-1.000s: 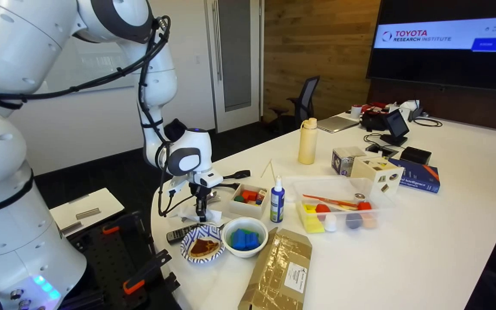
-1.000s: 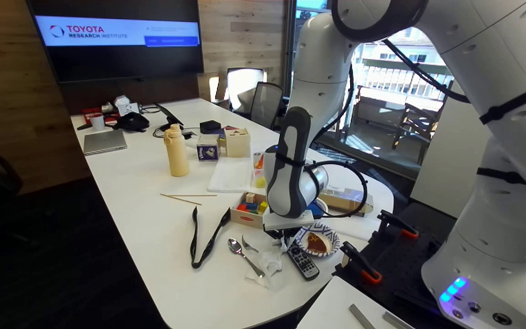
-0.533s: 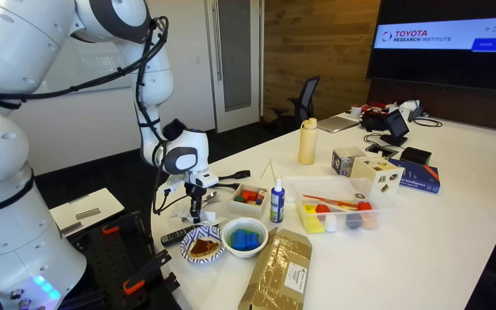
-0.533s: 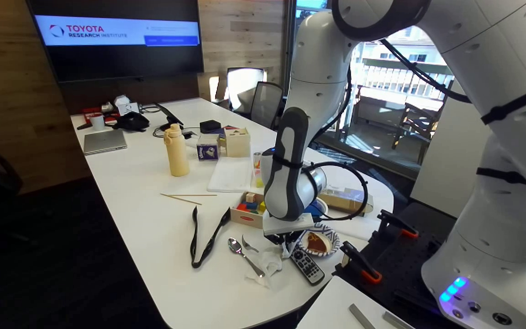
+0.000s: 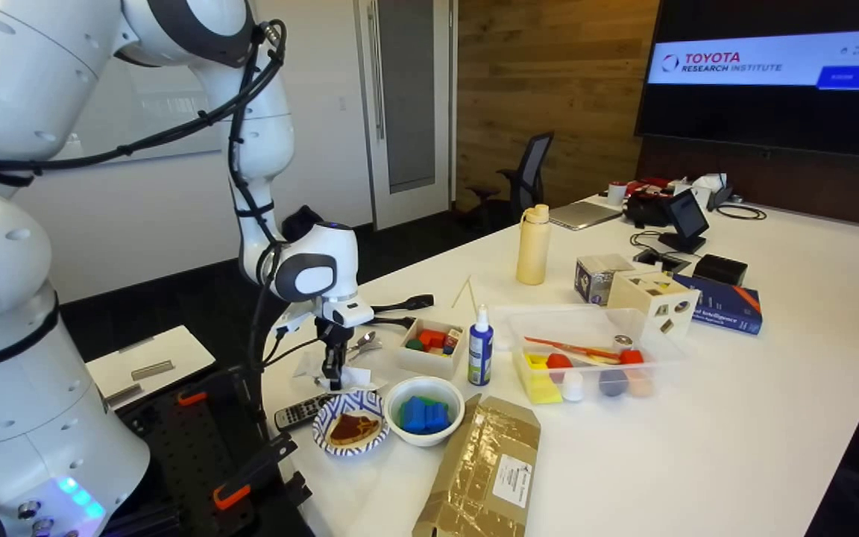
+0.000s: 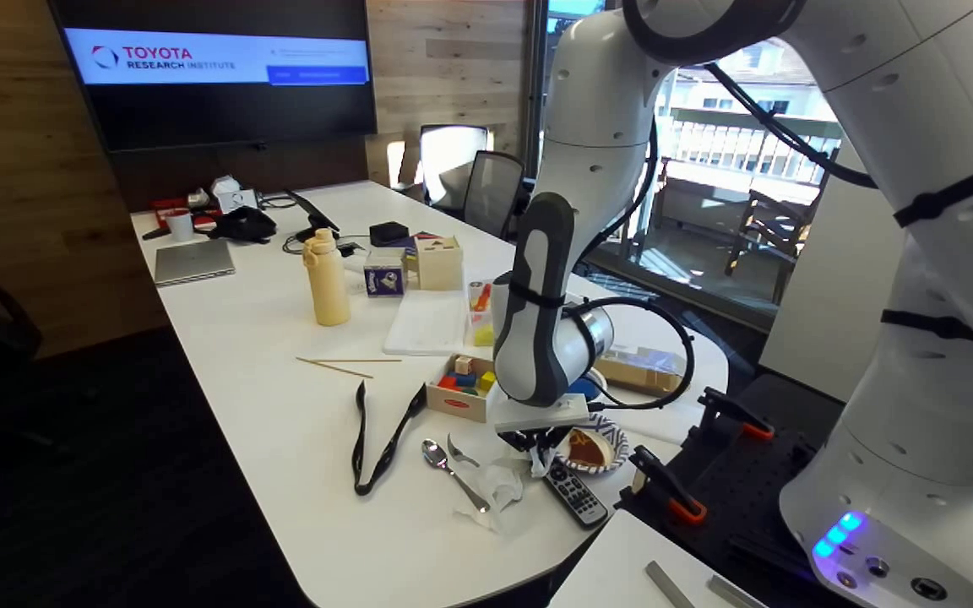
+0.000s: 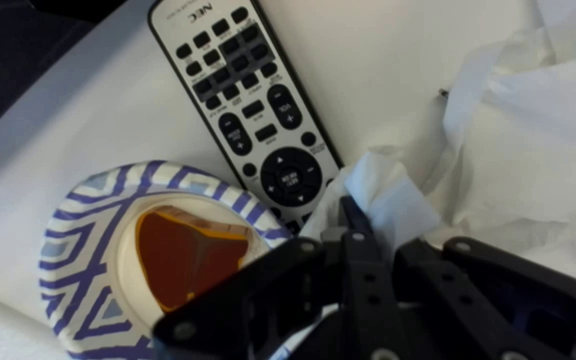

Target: Use the paper towel to clean the remote

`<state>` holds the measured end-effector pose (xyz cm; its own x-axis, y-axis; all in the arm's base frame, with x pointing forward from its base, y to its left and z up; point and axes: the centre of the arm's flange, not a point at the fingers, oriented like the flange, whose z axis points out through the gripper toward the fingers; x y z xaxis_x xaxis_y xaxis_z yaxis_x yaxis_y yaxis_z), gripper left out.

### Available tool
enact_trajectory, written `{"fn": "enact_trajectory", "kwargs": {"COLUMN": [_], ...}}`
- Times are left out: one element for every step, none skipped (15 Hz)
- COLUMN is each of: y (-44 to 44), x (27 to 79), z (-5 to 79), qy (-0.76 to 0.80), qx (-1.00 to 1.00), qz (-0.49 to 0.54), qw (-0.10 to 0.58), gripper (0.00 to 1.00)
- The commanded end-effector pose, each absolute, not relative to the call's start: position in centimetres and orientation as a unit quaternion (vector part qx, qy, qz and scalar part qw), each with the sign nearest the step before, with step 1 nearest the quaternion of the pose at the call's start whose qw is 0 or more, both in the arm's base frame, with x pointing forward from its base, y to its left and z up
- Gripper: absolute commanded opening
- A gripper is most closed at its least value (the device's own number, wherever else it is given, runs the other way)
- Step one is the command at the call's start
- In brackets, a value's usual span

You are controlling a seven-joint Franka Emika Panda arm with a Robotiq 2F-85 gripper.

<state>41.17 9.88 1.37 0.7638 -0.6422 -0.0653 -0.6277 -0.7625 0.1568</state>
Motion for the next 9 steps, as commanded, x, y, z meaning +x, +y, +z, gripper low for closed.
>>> {"fn": "enact_trajectory", "kwargs": {"y": [8.4, 8.1, 7.8, 7.6, 7.4, 7.3, 7.1, 7.0, 6.9], "x": [39.9, 39.8, 39.6, 39.5, 39.4, 39.3, 39.1, 39.0, 39.0], "z": [3.3, 3.1, 2.8, 2.5, 2.2, 1.8, 1.6, 1.3, 1.1], "qy": [-0.355, -0.356, -0.358, -0.358, -0.357, -0.355, -0.355, -0.353, -0.353], "qx": [0.929, 0.927, 0.924, 0.921, 0.918, 0.915, 0.911, 0.909, 0.905], "qz": [-0.089, -0.105, -0.121, -0.142, -0.161, -0.180, -0.197, -0.211, -0.223], "qw": [0.055, 0.056, 0.059, 0.061, 0.064, 0.068, 0.071, 0.073, 0.076], "gripper": [0.01, 0.01, 0.01, 0.01, 0.01, 0.01, 0.01, 0.01, 0.01]}}
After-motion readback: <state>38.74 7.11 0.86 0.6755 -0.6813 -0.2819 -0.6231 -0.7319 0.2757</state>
